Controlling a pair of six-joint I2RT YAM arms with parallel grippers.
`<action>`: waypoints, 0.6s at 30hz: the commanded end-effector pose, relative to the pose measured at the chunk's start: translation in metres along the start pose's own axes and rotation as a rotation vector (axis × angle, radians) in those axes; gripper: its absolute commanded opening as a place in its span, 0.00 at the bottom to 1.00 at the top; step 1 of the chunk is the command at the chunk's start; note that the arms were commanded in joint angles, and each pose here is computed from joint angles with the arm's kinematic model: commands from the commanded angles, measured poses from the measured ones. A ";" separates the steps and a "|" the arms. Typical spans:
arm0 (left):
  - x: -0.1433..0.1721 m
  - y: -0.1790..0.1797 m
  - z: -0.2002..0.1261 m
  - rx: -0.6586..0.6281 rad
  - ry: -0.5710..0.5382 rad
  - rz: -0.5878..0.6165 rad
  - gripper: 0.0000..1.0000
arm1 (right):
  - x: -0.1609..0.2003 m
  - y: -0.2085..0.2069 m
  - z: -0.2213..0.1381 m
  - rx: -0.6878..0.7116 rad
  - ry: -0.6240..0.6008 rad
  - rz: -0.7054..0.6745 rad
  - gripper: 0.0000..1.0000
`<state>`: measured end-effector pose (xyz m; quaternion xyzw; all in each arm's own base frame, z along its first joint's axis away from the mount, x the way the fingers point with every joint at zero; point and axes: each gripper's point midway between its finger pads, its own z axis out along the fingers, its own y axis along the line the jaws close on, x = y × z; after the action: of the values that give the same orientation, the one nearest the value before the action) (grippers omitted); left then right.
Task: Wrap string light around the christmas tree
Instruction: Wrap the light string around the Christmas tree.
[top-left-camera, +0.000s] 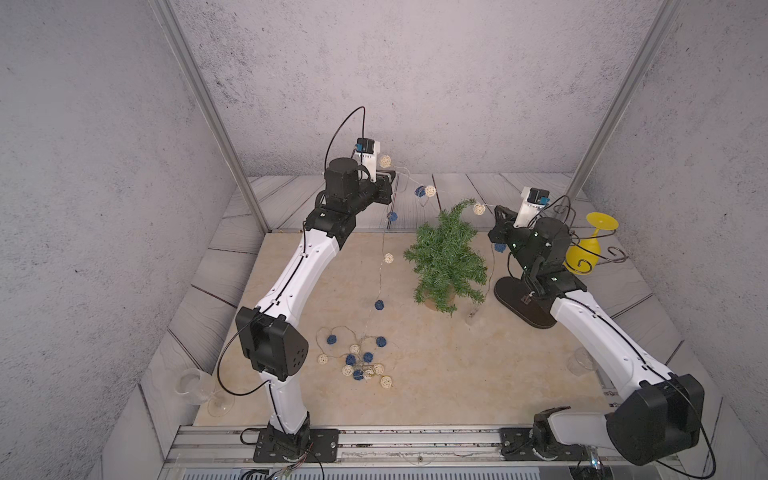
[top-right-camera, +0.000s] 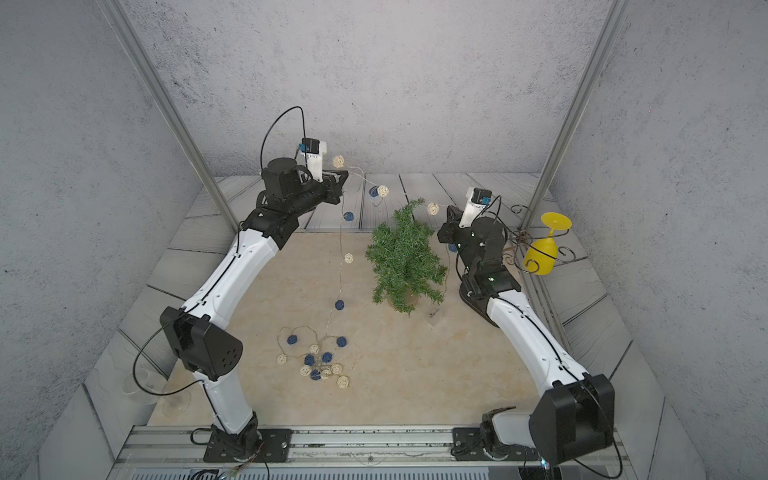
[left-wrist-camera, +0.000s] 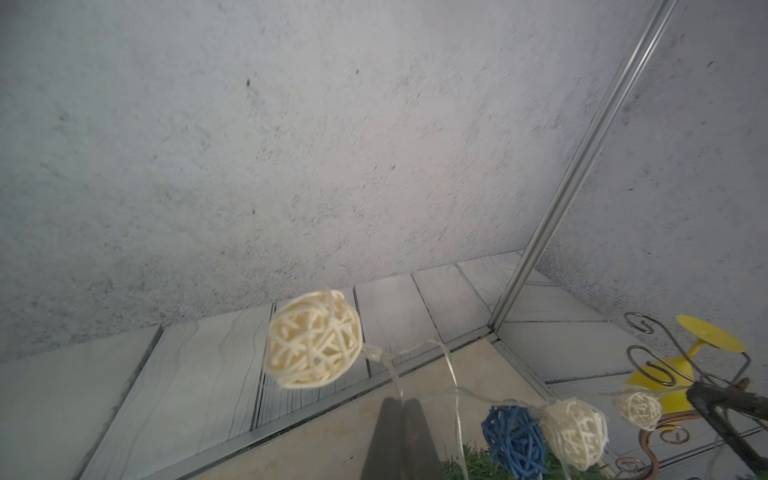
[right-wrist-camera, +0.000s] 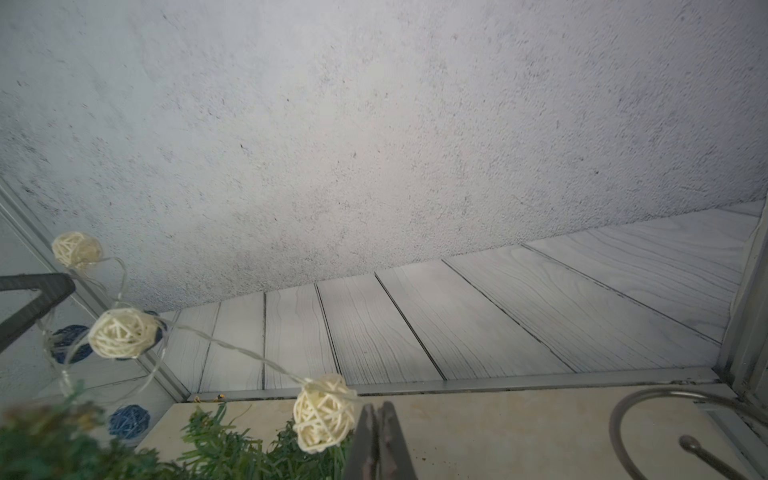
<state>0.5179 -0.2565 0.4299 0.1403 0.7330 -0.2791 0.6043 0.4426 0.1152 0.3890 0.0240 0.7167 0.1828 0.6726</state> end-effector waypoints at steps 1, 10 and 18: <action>-0.003 0.018 0.001 -0.091 0.026 -0.011 0.00 | 0.015 -0.005 0.011 0.026 0.097 0.015 0.00; 0.046 0.024 0.012 -0.045 0.082 -0.059 0.00 | 0.049 -0.009 0.024 0.035 0.260 -0.053 0.05; 0.076 0.025 0.013 -0.024 0.126 -0.111 0.00 | 0.059 -0.036 0.000 0.188 0.351 -0.133 0.04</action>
<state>0.5296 -0.2586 0.3179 0.1125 0.8032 -0.2790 0.5141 0.4552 0.1133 0.3158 0.0045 0.8273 0.1131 0.5503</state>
